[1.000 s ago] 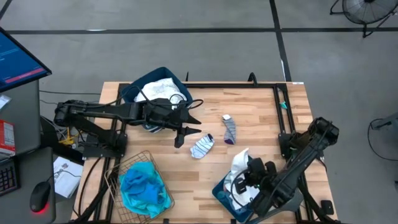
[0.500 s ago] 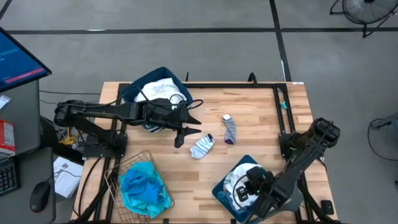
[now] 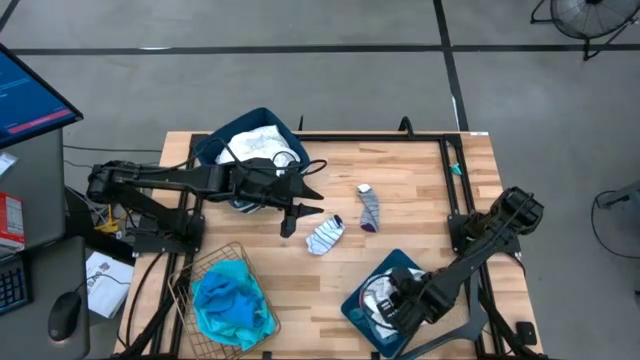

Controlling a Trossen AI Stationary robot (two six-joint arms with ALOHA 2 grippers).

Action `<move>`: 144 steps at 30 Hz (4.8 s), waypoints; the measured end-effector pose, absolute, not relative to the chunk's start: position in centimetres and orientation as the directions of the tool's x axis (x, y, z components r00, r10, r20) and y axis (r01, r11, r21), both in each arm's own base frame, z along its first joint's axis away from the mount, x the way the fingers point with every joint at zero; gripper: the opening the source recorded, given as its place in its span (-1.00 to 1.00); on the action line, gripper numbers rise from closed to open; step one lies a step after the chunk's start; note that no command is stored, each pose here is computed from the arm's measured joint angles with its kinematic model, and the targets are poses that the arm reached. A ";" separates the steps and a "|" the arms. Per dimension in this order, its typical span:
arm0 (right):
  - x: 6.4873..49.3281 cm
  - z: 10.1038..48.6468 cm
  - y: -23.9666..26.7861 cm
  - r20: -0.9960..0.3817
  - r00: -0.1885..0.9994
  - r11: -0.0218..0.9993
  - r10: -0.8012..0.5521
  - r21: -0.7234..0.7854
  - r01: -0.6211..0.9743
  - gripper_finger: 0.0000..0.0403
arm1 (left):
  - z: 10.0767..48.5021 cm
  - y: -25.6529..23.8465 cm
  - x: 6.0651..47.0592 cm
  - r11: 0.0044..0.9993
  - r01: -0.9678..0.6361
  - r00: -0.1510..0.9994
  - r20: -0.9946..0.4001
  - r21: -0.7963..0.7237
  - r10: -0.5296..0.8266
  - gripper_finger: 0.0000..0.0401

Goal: Pick & Place Cloths
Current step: Put the white short into the wire basket

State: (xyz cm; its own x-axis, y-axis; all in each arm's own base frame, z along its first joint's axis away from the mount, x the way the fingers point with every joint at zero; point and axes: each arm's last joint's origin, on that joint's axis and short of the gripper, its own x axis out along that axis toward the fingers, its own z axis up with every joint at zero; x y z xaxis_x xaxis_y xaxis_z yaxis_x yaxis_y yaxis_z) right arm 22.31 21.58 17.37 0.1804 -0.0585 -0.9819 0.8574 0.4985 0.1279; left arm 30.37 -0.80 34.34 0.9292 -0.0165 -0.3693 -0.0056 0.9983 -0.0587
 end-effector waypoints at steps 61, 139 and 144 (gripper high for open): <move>25.2 22.6 15.8 -0.976 0.204 0.542 -0.074 0.133 0.830 -1.00 | 34.3 -0.1 30.4 0.998 -0.028 0.929 -0.370 -0.056 0.005 -0.32; 28.6 16.4 15.9 -0.987 -0.118 0.511 -0.106 -0.156 0.845 -1.00 | 34.3 -0.1 30.4 0.998 -0.024 0.929 -0.371 -0.050 0.004 -0.32; 27.6 19.8 15.4 -0.993 -0.077 0.514 -0.094 -0.114 0.850 -1.00 | 34.3 -0.1 30.4 0.998 -0.024 0.929 -0.371 -0.050 0.004 -0.32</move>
State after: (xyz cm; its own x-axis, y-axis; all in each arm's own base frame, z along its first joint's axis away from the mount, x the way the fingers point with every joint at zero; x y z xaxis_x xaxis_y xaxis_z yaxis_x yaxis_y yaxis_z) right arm 27.63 15.42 19.83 -0.0767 -0.0937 -0.9926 0.8500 0.5142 -0.1143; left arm 30.38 -0.10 34.31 0.9287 0.0037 -0.3708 -0.0239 0.9985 -0.0498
